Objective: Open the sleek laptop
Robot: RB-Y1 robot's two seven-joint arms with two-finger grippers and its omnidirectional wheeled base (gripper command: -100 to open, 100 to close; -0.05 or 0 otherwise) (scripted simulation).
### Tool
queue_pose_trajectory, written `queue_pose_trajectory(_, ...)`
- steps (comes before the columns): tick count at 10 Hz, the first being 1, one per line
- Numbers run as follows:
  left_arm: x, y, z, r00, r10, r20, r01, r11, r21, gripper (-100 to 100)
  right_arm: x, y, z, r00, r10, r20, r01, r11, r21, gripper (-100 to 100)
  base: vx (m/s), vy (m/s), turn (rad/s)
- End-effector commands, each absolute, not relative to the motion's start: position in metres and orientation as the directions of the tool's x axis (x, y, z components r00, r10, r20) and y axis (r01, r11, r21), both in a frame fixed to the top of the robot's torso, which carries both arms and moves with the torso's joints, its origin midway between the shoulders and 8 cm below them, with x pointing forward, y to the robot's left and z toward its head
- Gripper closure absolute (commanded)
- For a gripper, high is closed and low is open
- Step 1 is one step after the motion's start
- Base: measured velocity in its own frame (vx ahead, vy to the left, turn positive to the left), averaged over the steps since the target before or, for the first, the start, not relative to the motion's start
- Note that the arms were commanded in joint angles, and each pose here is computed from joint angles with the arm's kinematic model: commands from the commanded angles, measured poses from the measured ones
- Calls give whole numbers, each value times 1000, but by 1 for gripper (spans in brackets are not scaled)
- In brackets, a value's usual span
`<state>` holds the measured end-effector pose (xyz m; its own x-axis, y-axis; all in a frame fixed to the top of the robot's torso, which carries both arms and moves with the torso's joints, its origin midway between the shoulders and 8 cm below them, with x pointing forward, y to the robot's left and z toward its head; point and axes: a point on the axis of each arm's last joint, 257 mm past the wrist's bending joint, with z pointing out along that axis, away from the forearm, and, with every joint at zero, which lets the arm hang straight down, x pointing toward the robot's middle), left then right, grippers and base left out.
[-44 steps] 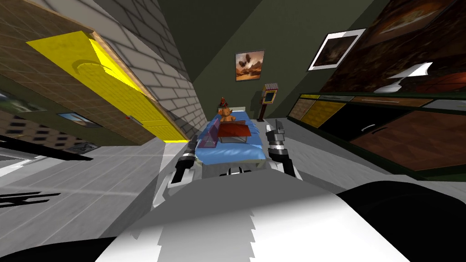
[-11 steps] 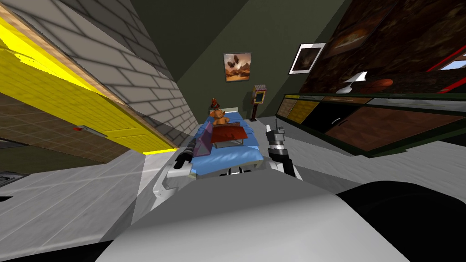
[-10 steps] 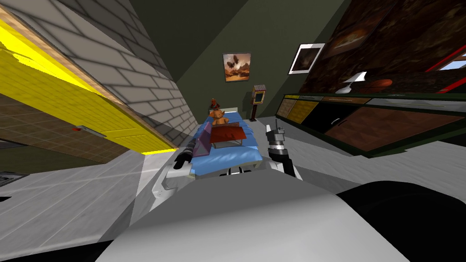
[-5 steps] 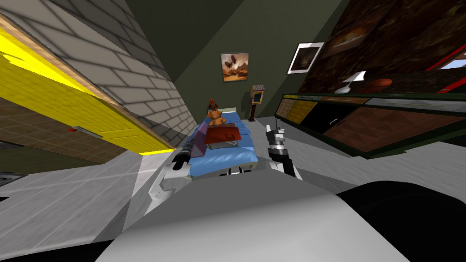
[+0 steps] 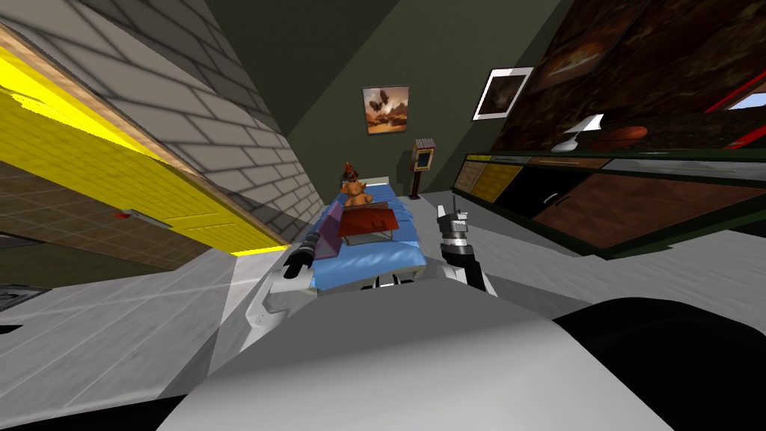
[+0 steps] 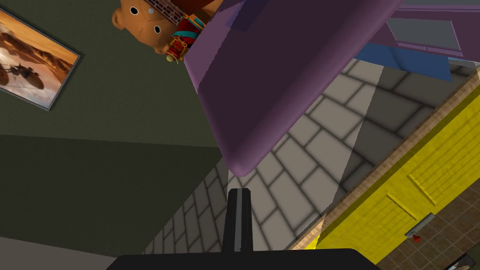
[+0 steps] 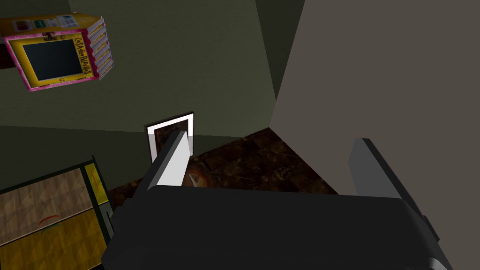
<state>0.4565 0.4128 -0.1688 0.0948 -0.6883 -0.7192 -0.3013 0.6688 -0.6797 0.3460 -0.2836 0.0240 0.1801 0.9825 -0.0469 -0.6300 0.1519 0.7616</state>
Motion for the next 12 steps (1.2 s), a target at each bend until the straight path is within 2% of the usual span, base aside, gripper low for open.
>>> queue_pose_trajectory(1, 457, 405, -171, 100, -761, -640, -304, 589, -748, 100, 346, -284, 24, 180, 983, -47, -630, 152, 762, 0, -20, 198, -13)
queue_pose_trajectory(6, 459, 387, -174, 100, -869, -484, -307, 435, -846, 100, 346, -284, 24, 180, 983, -47, -630, 152, 762, 0, -8, 159, -13)
queue_pose_trajectory(7, 459, 390, -173, 101, -857, -506, -305, 458, -835, 100, 346, -284, 24, 180, 983, -47, -630, 152, 762, 0, 1, 69, -8)
queue_pose_trajectory(8, 460, 396, -172, 103, -830, -548, -307, 497, -812, -100, 346, -284, 24, 180, 983, -47, -630, 152, 762, 0, -9, -78, -5)
queue_pose_trajectory(12, 460, 409, -170, 105, -762, -639, -309, 586, -749, -100, 346, -283, 24, 180, 983, -46, -630, 151, 762, 0, 5, -134, 0)
